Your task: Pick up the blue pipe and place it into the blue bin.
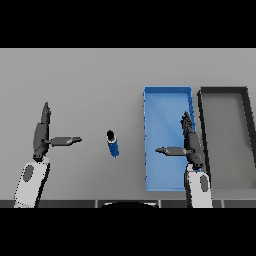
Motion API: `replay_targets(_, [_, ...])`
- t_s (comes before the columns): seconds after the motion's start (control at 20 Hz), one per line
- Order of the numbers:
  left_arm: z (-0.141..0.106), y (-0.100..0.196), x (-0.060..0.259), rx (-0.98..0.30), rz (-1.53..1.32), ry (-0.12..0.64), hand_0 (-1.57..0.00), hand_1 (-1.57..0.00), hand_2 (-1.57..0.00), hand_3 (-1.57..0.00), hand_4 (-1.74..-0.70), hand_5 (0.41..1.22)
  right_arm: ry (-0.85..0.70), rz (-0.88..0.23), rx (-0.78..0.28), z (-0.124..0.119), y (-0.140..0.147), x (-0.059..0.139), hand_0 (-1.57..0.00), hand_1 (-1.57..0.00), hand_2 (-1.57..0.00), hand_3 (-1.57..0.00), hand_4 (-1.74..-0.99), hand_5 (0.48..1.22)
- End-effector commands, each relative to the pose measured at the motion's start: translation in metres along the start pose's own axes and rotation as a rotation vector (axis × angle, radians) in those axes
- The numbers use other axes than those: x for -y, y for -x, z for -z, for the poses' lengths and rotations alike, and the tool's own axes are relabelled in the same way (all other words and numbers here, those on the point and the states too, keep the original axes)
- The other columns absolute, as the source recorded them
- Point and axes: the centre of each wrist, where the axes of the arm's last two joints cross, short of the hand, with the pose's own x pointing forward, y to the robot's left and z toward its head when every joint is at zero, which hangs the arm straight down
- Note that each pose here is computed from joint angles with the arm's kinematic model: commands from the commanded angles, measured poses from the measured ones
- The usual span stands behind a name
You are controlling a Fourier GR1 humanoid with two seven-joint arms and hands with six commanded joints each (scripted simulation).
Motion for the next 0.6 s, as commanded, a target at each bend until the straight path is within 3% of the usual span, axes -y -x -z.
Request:
replay_targets(0.0, [0.001,0.0,0.001,0.003,-0.001,0.0,0.0,0.0,0.0,0.0,-0.97,0.594,0.001,0.0,-0.002,0.001,0.0,0.0,0.0,0.0,0.0,0.0,-1.21,0.594])
replay_targets(0.25, [0.009,-0.004,0.008,0.007,-0.01,0.004,0.0,0.0,0.0,0.0,-0.97,0.594,0.004,0.004,-0.015,0.011,-0.002,0.004,0.0,0.0,0.0,0.0,-1.21,0.594])
replay_targets(0.3, [0.008,-0.006,-0.005,0.048,0.076,0.143,0.0,0.0,0.0,0.0,-0.97,0.594,-0.058,-0.147,0.055,0.008,-0.009,0.013,0.0,0.0,0.0,0.0,-1.21,0.594])
replay_targets(0.35, [0.01,-0.008,-0.016,0.062,0.115,0.235,0.0,0.0,0.0,0.0,-0.97,0.595,-0.101,-0.237,0.091,0.004,-0.011,0.017,0.0,0.0,0.0,0.0,-1.206,0.592])
replay_targets(0.45, [0.013,-0.007,-0.026,0.067,0.158,0.335,0.0,0.0,0.0,0.0,-0.97,0.596,-0.142,-0.32,0.104,-0.001,-0.014,0.016,0.0,0.0,0.0,0.0,-1.195,0.588])
replay_targets(0.55, [0.012,-0.005,-0.029,0.075,0.18,0.376,0.0,0.0,0.0,0.0,-0.97,0.597,-0.154,-0.344,0.115,-0.002,-0.017,0.017,0.0,0.0,0.0,0.0,-1.19,0.586])
